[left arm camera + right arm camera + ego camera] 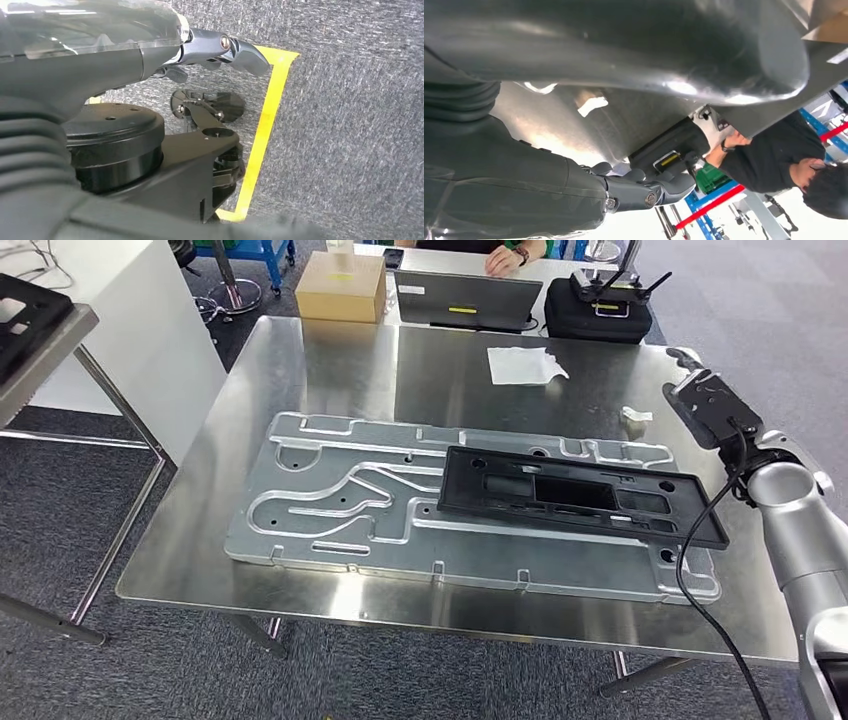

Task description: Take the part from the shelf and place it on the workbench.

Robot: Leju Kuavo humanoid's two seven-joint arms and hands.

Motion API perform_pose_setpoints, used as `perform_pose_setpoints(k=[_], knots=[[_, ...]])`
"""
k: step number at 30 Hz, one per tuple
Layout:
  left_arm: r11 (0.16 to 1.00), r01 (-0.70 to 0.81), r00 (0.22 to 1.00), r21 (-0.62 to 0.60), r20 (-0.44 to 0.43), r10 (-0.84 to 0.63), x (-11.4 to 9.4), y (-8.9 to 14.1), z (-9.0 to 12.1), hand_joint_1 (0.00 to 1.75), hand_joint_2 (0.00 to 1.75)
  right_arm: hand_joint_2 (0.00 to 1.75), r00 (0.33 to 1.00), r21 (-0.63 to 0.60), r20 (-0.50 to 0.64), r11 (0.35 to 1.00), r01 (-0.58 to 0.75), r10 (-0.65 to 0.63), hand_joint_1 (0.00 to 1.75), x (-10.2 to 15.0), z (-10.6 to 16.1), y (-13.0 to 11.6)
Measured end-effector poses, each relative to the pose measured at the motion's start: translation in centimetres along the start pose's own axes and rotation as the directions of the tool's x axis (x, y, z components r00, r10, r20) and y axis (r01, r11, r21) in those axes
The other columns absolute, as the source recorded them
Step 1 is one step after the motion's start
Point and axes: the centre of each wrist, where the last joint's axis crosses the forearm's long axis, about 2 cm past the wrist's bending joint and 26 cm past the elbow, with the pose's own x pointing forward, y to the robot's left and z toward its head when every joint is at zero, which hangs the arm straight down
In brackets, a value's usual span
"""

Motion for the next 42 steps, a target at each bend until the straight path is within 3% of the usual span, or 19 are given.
perform_pose_setpoints(k=[7, 17, 30, 42], knots=[[1.0, -0.01, 1.0, -0.003, -0.017, 0.01, -0.2, -0.1, 0.1, 0.0, 0.0, 0.0, 0.999, 0.009, -0.035, 1.0, 0.0, 0.001, 0.0, -1.1, 0.5, 0.3], [1.0, -0.012, 1.0, -0.013, -0.02, 0.011, 0.9, -0.5, -0.6, 0.0, 0.0, 0.0, 0.998, -0.027, -0.06, 1.0, 0.002, -0.003, 0.0, -0.6, -1.8, -1.1], [0.999, 0.022, 0.999, -0.042, -0.049, -0.024, 1.3, -0.5, -0.8, 0.0, 0.0, 0.0, 0.988, -0.039, -0.154, 0.999, -0.018, 0.012, 0.0, -4.1, 2.5, -1.5], [0.995, 0.042, 0.999, -0.085, -0.032, -0.045, 1.2, -0.9, -0.7, 0.0, 0.0, 0.0, 0.988, 0.009, -0.147, 0.999, -0.046, 0.047, 0.0, -4.2, 4.8, -1.4]])
